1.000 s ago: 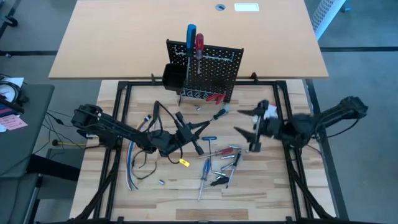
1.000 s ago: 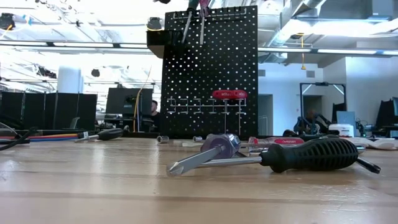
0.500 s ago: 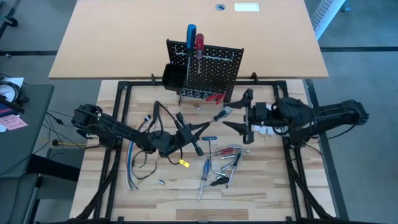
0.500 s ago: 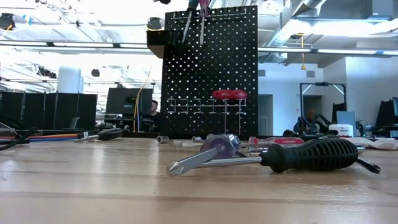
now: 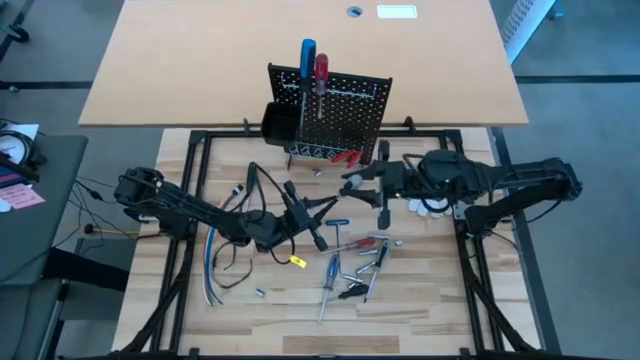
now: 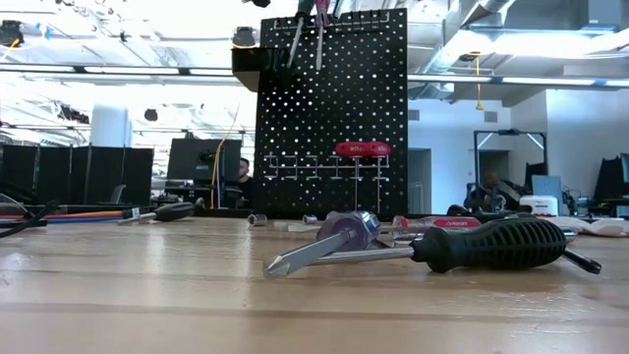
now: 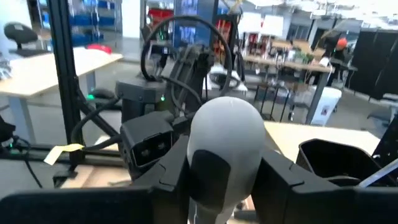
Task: Hang tools onto peg board
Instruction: Hang the gray screwdriver on the black pegboard, then adjust the black pegboard
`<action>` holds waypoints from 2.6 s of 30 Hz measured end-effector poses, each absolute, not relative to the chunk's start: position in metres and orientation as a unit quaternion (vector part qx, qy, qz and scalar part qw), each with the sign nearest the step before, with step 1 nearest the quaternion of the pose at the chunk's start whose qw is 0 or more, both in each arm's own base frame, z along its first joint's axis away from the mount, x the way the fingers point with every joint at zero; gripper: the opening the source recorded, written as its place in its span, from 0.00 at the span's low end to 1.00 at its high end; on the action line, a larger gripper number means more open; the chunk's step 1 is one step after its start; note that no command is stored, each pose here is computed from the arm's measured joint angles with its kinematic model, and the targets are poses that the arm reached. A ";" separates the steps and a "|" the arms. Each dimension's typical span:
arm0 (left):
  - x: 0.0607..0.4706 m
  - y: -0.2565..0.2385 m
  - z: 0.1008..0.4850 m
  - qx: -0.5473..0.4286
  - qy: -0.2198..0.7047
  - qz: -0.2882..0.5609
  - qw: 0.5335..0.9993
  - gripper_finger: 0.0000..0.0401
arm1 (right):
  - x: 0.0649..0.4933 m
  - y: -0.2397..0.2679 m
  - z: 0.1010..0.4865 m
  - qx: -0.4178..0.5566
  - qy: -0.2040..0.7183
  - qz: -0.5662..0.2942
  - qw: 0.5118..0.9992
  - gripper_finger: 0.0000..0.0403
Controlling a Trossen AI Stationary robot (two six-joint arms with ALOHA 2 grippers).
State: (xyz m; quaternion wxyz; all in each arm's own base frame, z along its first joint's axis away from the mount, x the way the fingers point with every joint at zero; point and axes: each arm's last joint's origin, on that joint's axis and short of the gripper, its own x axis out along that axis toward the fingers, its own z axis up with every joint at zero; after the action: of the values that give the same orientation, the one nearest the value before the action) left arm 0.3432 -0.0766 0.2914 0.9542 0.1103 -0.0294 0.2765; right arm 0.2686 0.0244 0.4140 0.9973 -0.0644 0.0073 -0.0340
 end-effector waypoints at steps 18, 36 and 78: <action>0.294 -0.064 0.279 0.117 0.173 0.380 0.901 0.43 | 0.315 -0.092 0.498 -0.047 0.118 -0.189 0.974 0.30; 0.272 -0.061 0.285 0.092 0.187 0.395 0.895 0.42 | 0.315 -0.146 0.510 -0.019 0.119 -0.248 0.961 0.30; 0.223 -0.069 0.285 0.089 0.198 0.424 0.879 0.42 | 0.228 -0.057 0.527 -0.081 0.213 -0.156 0.961 0.53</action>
State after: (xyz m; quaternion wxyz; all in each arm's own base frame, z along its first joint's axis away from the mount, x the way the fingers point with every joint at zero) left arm 0.2229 -0.0693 0.2850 0.8793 0.0892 0.1979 0.4240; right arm 0.2280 -0.0566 0.5272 0.9611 -0.0813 0.2128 -0.1560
